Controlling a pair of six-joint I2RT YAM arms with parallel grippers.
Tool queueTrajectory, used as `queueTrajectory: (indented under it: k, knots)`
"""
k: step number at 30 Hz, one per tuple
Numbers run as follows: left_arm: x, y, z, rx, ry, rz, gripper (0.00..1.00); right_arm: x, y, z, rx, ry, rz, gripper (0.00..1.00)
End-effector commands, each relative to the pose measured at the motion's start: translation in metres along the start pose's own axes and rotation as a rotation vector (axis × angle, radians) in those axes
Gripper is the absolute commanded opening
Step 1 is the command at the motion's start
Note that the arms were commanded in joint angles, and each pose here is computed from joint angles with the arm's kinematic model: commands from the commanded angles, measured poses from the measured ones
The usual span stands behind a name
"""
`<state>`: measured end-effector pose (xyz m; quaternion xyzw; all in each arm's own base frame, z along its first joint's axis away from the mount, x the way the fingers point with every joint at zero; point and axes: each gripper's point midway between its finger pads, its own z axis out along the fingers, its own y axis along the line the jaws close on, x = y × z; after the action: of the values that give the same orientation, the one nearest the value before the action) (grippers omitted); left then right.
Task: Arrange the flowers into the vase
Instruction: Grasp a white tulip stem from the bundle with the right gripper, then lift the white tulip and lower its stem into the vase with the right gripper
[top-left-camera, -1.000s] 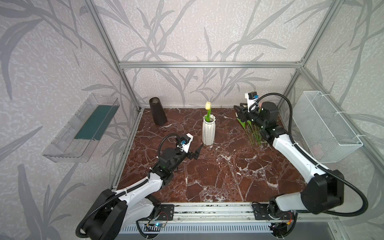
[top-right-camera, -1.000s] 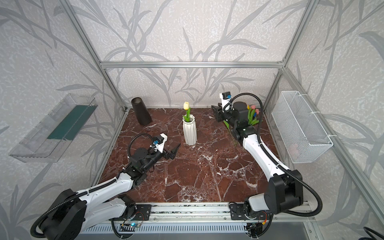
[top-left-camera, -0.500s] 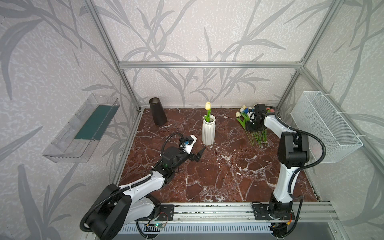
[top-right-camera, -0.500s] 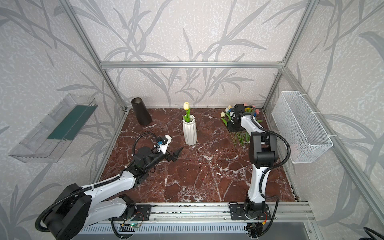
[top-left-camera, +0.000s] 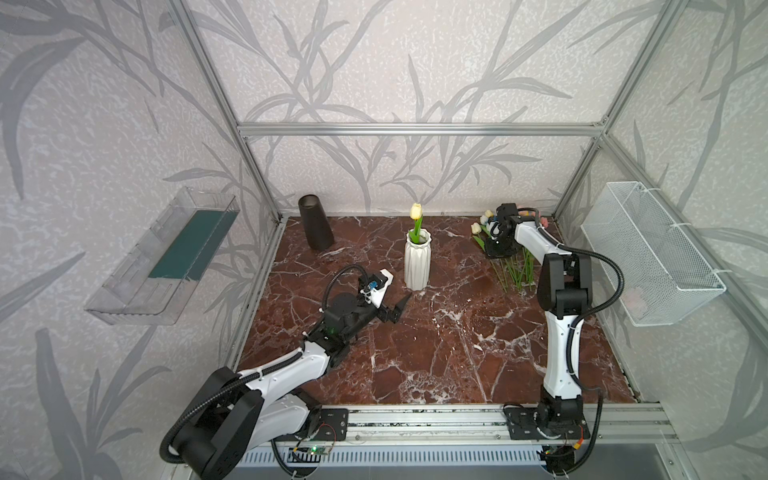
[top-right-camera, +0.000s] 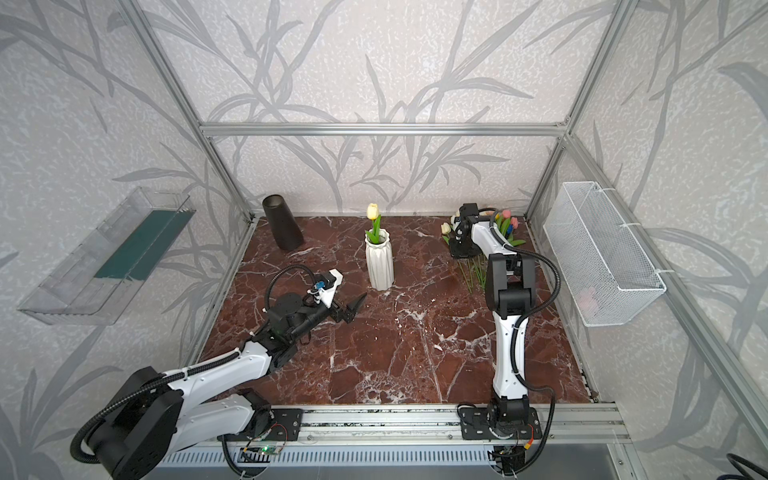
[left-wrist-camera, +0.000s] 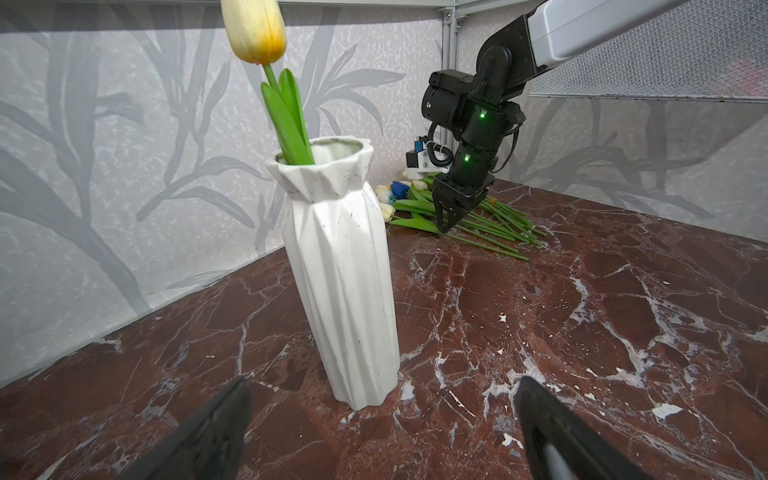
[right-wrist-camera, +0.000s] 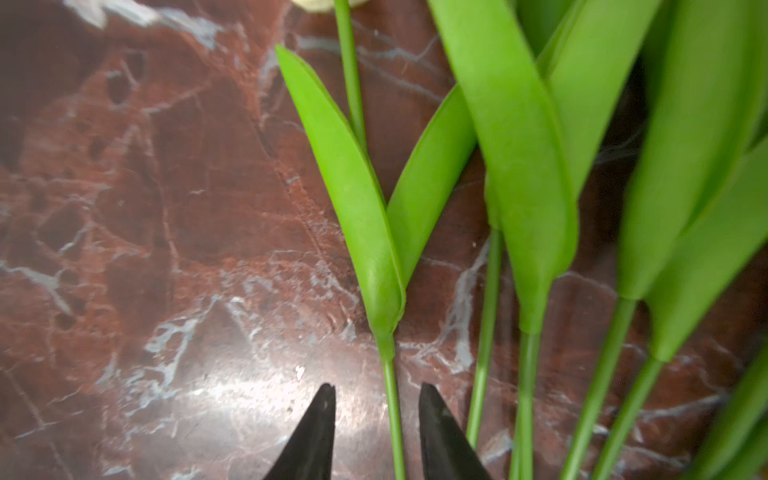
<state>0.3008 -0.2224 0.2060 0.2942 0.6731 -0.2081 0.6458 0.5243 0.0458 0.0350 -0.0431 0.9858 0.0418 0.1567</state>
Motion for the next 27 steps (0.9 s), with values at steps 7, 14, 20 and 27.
queueTrajectory:
  k: [7,14,20,27]
  knots:
    - [-0.011,0.002,-0.002,-0.018,-0.046,0.023,0.99,0.015,0.001,0.025,0.003,0.116,-0.016,0.2]
    - [-0.011,0.004,-0.005,-0.033,-0.045,0.031,0.99,0.01,0.027,0.013,-0.039,0.084,-0.093,0.06]
    - [-0.015,0.007,-0.011,-0.058,-0.077,0.015,0.99,-0.007,0.07,-0.027,-0.207,-0.086,-0.122,0.01]
    - [-0.024,0.009,-0.016,-0.073,-0.11,0.008,1.0,-0.015,0.111,-0.11,-0.378,-0.354,-0.124,0.0]
